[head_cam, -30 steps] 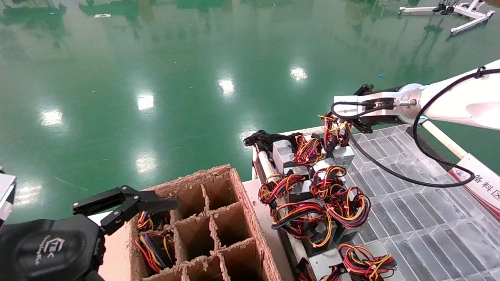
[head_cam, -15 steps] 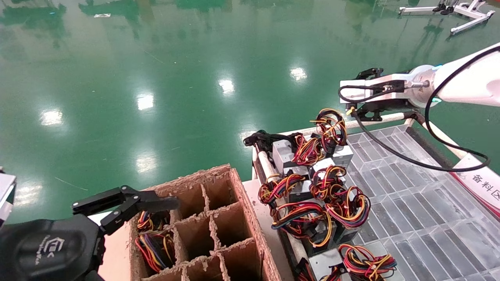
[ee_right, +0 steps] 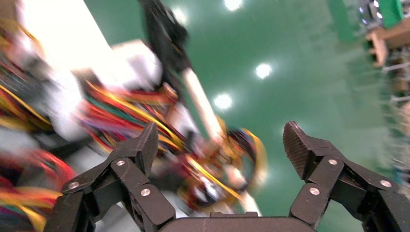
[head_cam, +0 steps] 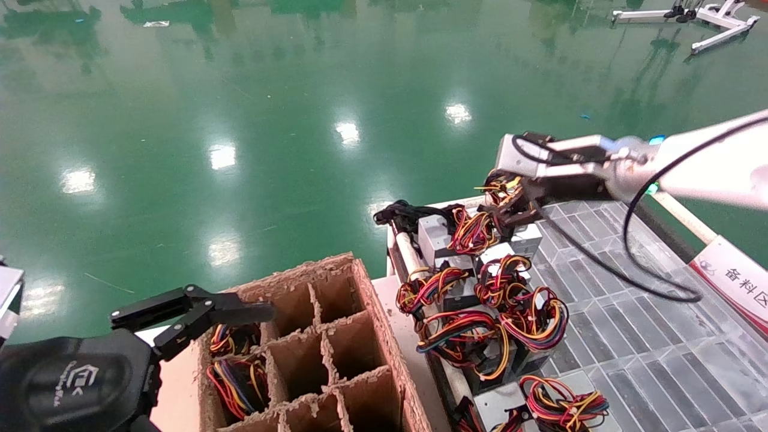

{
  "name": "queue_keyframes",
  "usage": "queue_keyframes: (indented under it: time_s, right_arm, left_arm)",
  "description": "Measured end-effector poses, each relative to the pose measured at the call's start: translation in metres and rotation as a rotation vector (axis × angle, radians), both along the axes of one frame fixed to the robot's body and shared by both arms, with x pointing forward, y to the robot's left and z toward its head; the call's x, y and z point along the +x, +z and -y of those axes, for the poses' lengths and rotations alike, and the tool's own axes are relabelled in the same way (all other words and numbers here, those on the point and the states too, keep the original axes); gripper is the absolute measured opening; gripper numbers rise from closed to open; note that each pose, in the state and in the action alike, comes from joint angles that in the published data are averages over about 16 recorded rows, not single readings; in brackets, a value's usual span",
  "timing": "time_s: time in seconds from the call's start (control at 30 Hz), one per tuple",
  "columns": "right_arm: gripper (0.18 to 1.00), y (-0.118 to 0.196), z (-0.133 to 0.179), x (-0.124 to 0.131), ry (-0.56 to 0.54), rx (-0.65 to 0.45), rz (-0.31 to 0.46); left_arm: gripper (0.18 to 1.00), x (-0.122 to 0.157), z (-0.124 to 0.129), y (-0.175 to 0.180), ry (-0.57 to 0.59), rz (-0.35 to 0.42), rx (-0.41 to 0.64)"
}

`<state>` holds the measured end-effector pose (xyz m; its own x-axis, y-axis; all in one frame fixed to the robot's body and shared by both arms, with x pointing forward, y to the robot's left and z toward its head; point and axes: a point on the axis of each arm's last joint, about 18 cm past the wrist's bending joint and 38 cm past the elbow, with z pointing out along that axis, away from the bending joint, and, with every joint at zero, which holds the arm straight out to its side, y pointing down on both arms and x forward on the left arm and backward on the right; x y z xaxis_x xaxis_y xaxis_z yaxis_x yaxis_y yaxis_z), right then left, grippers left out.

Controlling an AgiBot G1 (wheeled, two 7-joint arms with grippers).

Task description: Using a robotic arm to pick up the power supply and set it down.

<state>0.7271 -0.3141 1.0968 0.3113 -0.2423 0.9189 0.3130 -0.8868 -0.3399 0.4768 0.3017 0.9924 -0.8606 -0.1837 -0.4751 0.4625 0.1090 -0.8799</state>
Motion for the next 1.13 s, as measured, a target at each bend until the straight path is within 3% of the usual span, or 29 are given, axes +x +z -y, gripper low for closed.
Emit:
queue_keyframes:
  time_s: [0.3,0.67,0.9,1.13]
  right_arm:
    - [0.968,-0.038,-0.017,-0.018,0.175,0.216,-0.087]
    - [1.000,-0.067,-0.024,-0.059,0.371,0.430,-0.179]
    - [1.001,-0.078,-0.023,-0.095,0.488,0.529,-0.233]
    - [1.001,-0.083,-0.021,-0.116,0.544,0.567,-0.260]
  left_arm:
    - [1.000,0.000,0.000,0.000,0.000,0.000,0.000]
    - [1.000,0.000,0.000,0.000,0.000,0.000,0.000]
    - [1.000,0.000,0.000,0.000,0.000,0.000,0.000]
    - [1.000,0.000,0.000,0.000,0.000,0.000,0.000]
